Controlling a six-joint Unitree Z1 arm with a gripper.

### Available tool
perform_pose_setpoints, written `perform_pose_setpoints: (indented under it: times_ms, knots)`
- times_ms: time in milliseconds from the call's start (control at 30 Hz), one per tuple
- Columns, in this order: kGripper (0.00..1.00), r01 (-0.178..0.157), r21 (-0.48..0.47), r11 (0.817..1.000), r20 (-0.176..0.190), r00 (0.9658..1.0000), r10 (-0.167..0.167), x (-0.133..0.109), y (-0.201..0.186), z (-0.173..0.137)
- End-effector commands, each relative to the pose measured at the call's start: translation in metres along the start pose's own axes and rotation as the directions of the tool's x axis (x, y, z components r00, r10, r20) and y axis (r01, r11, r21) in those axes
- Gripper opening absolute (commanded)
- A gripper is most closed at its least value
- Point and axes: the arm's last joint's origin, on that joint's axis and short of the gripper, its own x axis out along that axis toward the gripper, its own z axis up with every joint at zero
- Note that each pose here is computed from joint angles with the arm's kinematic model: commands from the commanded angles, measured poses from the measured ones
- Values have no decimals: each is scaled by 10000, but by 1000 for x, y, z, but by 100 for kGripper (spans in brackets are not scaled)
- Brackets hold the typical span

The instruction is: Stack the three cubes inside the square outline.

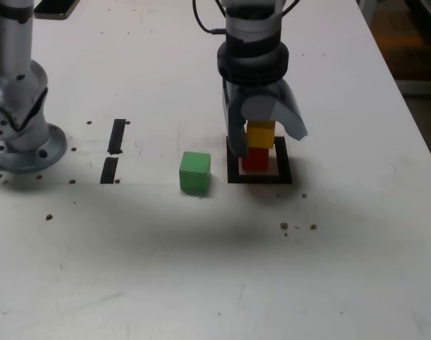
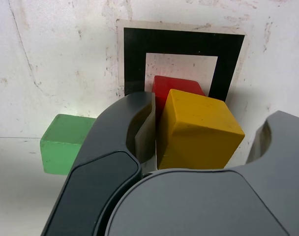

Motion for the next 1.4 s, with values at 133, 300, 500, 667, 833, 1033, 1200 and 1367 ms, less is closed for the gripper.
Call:
perform_pose_setpoints:
  times_ms: [133,300,500,667,833,1033,1200,1367]
  knots:
    - [100,-199,35,9998,-26,9998,199,-1,1,-4]
    - [100,-441,59,9990,417,9982,439,-20,2,-13]
    - [100,-625,47,9980,1030,9928,617,-44,5,-27]
    - [100,-662,130,9977,1188,9908,642,-54,5,-40]
    - [100,-663,447,9968,1154,9915,607,-65,1,-61]
    - [100,-508,1364,9893,1250,9916,336,-75,-15,-96]
    - [100,-49,2064,9784,1081,9940,-178,-79,-26,-116]
    - [100,454,2283,9725,870,9940,-668,-80,-27,-130]
